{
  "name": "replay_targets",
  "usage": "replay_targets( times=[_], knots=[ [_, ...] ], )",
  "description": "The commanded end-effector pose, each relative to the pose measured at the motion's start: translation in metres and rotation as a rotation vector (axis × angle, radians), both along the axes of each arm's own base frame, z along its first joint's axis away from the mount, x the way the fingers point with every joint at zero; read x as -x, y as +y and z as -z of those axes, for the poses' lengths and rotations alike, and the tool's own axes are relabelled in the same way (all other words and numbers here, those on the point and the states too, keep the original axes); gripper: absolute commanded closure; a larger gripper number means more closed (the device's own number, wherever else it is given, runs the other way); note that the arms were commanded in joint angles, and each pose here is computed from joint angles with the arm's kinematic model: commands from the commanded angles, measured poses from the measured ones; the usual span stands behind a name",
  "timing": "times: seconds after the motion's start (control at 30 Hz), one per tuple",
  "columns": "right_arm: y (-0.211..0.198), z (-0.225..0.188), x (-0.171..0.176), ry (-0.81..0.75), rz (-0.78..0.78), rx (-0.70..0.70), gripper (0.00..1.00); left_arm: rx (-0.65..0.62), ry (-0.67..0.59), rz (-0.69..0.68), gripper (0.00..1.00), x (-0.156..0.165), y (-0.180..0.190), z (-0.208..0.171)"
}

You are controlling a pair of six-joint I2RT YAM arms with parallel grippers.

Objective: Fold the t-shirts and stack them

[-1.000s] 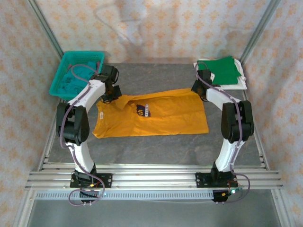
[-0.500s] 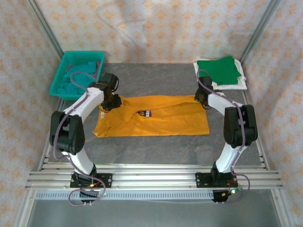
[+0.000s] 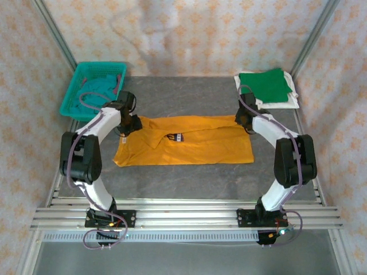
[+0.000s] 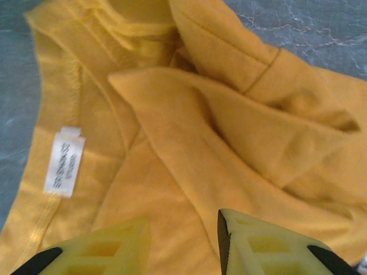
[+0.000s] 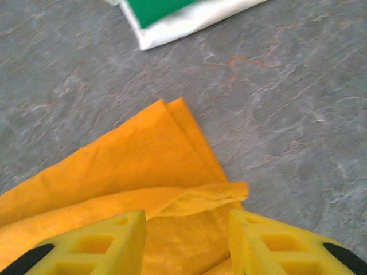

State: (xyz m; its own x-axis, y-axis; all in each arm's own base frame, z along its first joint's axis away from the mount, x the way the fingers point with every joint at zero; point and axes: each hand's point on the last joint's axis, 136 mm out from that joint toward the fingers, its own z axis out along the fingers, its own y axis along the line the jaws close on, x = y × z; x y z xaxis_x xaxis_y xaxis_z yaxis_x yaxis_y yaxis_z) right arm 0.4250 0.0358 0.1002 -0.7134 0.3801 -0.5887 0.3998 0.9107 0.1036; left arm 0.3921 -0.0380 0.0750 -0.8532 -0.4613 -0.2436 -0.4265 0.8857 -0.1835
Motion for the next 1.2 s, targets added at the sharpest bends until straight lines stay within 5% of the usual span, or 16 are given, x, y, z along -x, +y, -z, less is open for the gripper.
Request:
replay_targets(
  times=[0.0,0.57,1.03,1.17],
  knots=[
    [0.014,-0.016,-0.006,-0.043,-0.048,0.003,0.58,-0.011,-0.053,0.019,0.64,-0.025,0.002,-0.005],
    [0.022,-0.023,-0.007,-0.064,-0.065,-0.027,0.57,-0.039,0.02,-0.055,0.65,-0.04,0.035,0.041],
    [0.021,-0.017,-0.003,-0.048,-0.071,-0.018,0.56,-0.08,-0.036,-0.056,0.98,-0.026,0.04,0.003],
    [0.022,-0.018,-0.005,-0.051,-0.074,-0.025,0.56,-0.093,-0.035,-0.057,0.99,-0.02,0.042,-0.005]
  ],
)
